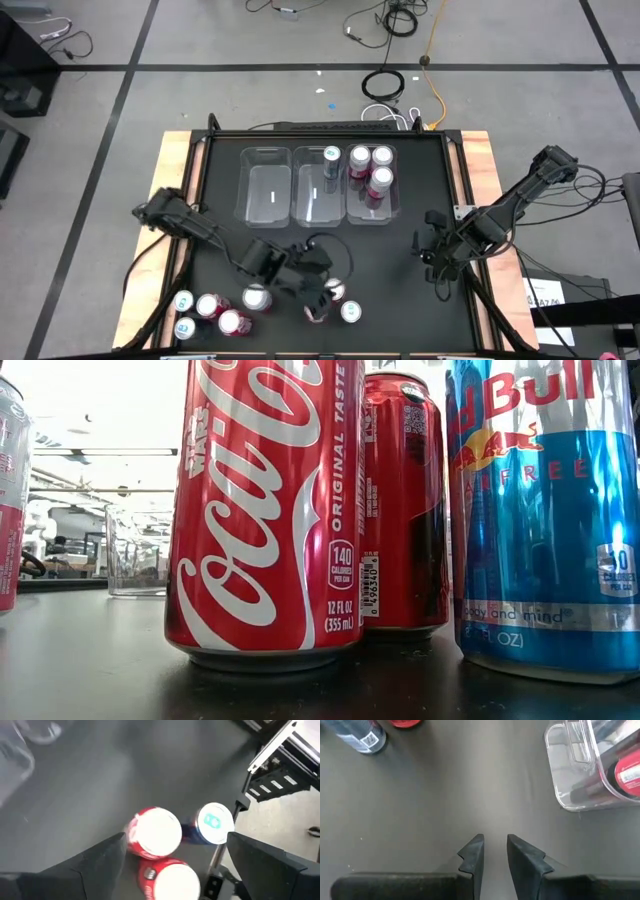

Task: Sort soda cans
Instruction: Put the red soda can into the left transparent bin

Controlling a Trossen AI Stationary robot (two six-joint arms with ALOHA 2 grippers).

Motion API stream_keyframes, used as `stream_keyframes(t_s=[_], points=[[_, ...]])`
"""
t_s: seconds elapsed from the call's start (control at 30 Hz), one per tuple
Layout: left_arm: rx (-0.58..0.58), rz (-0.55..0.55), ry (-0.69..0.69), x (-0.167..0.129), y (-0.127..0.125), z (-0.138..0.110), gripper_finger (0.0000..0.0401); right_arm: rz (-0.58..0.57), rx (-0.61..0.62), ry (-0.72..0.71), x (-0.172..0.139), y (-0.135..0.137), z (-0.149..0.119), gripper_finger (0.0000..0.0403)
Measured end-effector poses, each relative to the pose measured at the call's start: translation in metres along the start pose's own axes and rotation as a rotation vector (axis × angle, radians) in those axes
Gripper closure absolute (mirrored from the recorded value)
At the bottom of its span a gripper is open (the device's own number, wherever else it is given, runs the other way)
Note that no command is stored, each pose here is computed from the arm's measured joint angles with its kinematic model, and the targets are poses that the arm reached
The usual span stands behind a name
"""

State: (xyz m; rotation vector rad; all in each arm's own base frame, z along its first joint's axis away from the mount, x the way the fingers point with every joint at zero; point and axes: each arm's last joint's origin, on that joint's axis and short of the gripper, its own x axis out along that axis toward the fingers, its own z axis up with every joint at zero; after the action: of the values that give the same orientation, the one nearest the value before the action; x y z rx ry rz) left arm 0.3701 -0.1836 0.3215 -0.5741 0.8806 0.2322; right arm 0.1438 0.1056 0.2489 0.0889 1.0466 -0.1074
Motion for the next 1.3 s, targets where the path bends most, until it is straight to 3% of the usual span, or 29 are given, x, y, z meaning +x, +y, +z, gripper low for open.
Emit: stream_keyframes(t_s=[0.33,0.63,0.93,1.3], points=[[-0.166,0.056,0.179,0.036,-0.024,-0.029,0.0049,-0.021,-0.063,0.023,0.0,-0.002,-0.002,0.0328],[-0.195,0.097,0.239,0.056,-0.028,-0.046,0.0049,-0.016,-0.117,0.027,-0.001,0.0,-0.005,0.0328],[-0.199,0.128,0.252,0.052,-0.024,-0.041,0.0049,-0.015,-0.139,0.03,-0.002,0.001,-0.007,0.0328],[-0.16,0.054,0.182,0.033,-0.037,-0.025,0.0049,-0.016,-0.139,0.031,-0.002,0.001,-0.007,0.0328]])
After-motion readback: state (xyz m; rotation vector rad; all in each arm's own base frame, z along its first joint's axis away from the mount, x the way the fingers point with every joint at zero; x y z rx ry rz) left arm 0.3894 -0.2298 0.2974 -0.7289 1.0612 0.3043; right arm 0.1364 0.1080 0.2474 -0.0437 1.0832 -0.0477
